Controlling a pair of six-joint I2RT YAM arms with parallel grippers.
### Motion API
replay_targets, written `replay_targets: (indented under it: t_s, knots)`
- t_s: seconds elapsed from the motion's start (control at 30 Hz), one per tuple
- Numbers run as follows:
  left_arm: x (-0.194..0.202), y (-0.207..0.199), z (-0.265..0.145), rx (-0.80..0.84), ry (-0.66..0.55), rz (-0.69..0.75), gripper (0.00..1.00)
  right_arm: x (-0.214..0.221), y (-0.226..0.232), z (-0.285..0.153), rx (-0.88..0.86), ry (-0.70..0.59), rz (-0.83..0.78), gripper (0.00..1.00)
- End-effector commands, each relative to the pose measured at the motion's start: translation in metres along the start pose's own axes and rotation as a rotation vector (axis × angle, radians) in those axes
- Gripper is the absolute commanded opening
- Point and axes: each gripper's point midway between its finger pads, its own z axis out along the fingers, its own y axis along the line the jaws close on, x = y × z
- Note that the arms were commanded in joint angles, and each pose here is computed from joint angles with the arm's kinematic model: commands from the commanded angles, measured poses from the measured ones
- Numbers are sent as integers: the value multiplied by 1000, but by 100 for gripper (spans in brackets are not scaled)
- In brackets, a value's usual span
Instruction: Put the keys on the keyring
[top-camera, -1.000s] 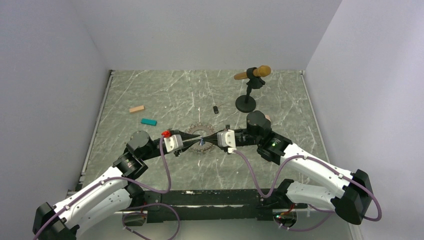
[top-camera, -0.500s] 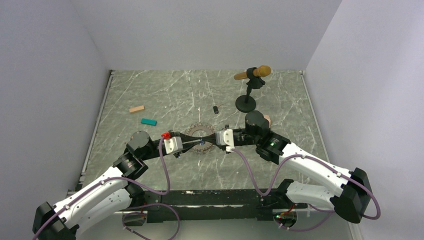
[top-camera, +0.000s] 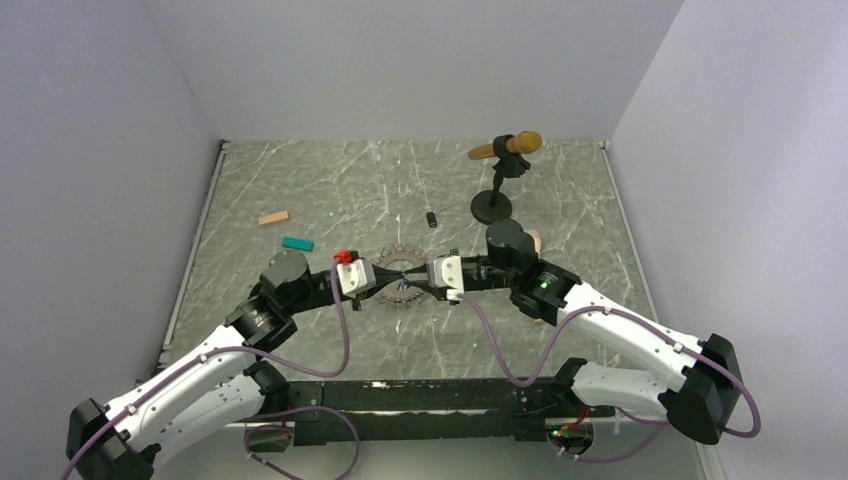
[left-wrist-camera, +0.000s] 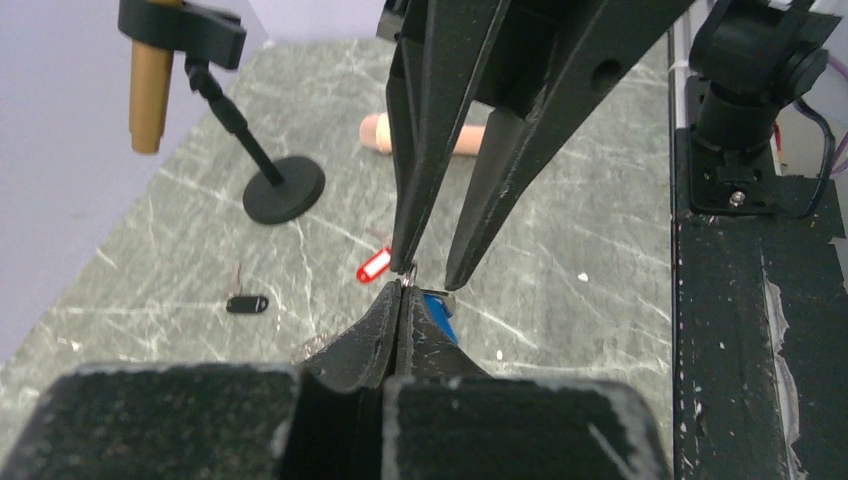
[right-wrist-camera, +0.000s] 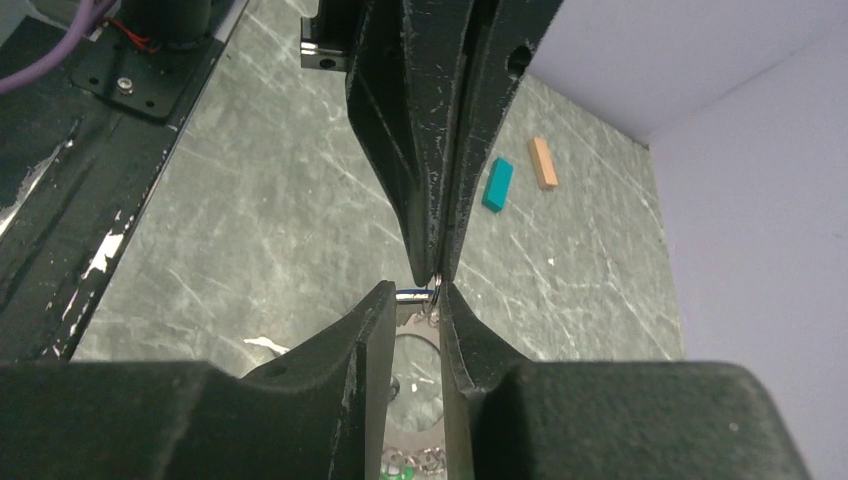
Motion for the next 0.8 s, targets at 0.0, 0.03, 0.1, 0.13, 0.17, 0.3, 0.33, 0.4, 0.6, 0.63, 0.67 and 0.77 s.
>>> replay_targets:
  t_s: [0.0,0.03,0.1,0.13,0.17,0.3,0.33,0.4,0.6,0.63,0.67,0.77]
  knots:
    - [-1,14,0,-48,96,-30,0,-8,-12,-1,0,46,2,26]
    - [3,14,0,-46,123,-45,0,-6,-12,-1,-5,62,11,26]
    - [7,15,1,-46,154,-65,0,-3,-13,-1,-15,85,25,27]
    - [8,15,1,-45,165,-71,0,0,-12,0,-24,98,33,27]
    - [9,14,2,-42,173,-75,0,2,-11,1,-29,106,40,27]
    - [10,14,1,-41,187,-77,0,7,-10,4,-39,128,51,26]
    - [10,14,1,-41,187,-76,0,9,-10,5,-41,133,54,26]
    - [9,13,0,-38,184,-75,0,10,-9,7,-46,138,59,26]
    - [7,10,1,-21,172,-79,0,12,-9,15,-44,141,74,26]
    - [6,10,1,-19,170,-80,0,11,-11,16,-40,138,74,26]
    - [6,9,1,-16,168,-80,0,12,-12,17,-39,141,76,26]
    - [5,8,1,-12,165,-81,0,12,-14,19,-33,143,73,26]
